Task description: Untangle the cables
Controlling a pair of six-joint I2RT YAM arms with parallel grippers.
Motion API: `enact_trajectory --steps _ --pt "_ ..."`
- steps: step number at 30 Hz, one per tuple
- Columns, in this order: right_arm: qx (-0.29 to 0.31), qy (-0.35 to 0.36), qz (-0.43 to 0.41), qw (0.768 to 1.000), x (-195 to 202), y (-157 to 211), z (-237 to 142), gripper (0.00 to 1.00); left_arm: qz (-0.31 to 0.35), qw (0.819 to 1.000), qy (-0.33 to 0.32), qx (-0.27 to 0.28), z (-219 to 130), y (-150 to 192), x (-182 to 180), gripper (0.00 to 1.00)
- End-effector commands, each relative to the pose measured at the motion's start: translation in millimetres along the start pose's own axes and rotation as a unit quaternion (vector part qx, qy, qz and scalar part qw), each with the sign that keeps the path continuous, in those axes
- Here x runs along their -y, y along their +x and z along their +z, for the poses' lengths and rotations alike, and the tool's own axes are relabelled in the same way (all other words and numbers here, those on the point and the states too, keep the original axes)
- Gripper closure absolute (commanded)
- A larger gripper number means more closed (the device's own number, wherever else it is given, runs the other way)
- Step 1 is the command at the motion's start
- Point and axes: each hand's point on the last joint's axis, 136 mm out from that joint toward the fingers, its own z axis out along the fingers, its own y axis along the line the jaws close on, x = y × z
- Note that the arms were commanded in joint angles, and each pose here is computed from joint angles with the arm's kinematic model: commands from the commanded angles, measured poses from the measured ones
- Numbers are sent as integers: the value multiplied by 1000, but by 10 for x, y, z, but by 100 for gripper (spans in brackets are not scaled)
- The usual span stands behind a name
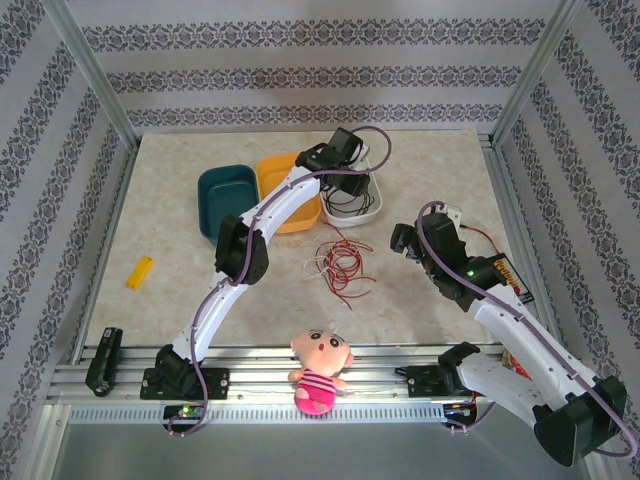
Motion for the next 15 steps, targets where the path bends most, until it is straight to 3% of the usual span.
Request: enact_trajectory --steps 1,4,10,15 --pt "-8 8 -2 1000 56 45 19 2 -16 998 -1 65 -725 -514 -49 15" --pt "-9 12 4 1000 74 52 32 2 -21 997 1 76 -966 -595 -41 1" --pt "-22 1 1 1000 26 110 83 2 -30 995 5 100 -1401 -640 -12 1" --pt "-40 -14 -9 999 -69 158 154 3 -46 986 4 159 -1780 -582 -28 1"
